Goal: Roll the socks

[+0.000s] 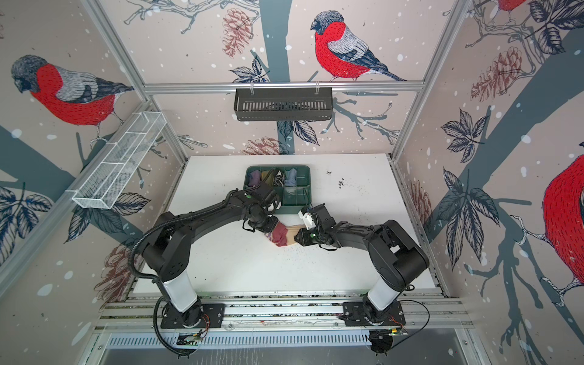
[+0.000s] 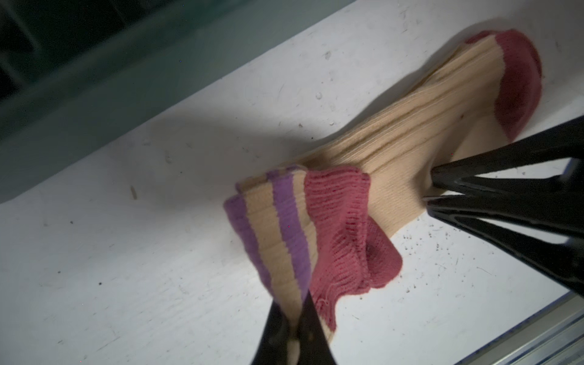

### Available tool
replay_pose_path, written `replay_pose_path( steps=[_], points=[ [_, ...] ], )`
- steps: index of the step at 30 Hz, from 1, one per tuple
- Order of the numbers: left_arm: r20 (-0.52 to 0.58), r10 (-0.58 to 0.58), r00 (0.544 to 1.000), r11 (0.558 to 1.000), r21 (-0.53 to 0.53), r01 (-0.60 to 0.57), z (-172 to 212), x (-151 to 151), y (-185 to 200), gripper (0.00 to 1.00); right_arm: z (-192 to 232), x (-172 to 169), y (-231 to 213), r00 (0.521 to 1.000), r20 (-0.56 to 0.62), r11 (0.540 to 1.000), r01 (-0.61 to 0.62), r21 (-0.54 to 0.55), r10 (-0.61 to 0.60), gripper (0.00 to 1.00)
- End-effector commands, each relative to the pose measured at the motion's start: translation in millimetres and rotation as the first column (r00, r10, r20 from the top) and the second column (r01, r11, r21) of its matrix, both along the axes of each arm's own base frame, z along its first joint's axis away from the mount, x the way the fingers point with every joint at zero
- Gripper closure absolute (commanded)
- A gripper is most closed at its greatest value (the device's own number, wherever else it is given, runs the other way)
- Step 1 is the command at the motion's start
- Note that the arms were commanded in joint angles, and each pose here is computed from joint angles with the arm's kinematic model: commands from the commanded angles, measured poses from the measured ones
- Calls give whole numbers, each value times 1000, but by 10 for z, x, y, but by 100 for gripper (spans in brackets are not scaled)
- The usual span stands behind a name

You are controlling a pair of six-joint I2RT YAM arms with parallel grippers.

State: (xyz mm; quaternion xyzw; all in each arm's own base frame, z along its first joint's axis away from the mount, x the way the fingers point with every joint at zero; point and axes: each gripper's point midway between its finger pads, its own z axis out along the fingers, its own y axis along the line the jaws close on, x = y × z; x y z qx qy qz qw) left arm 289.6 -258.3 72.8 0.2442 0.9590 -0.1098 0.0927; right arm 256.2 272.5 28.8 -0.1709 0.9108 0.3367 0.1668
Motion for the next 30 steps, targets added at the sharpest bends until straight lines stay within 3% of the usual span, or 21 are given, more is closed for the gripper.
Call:
replay_pose_path(
  steps=[1, 12, 23, 30],
  points=[
    [-3, -2, 1000, 999, 50, 2, 61, -39, 31, 100, -12, -18, 33, 1000, -11, 1000, -3, 16, 3, 74],
    [-28, -68, 997, 994, 80, 70, -7, -175, -300, 100, 3, -21, 58, 1000, -5, 999, -5, 36, 5, 74],
    [-49, -98, 994, 993, -64, 95, -61, -191, -683, 100, -16, -20, 51, 1000, -3, 999, -4, 42, 4, 74],
    [-77, -106, 991, 990, -102, 98, -218, -178, -806, 98, -11, -18, 52, 1000, -4, 999, -5, 43, 5, 74]
  ],
)
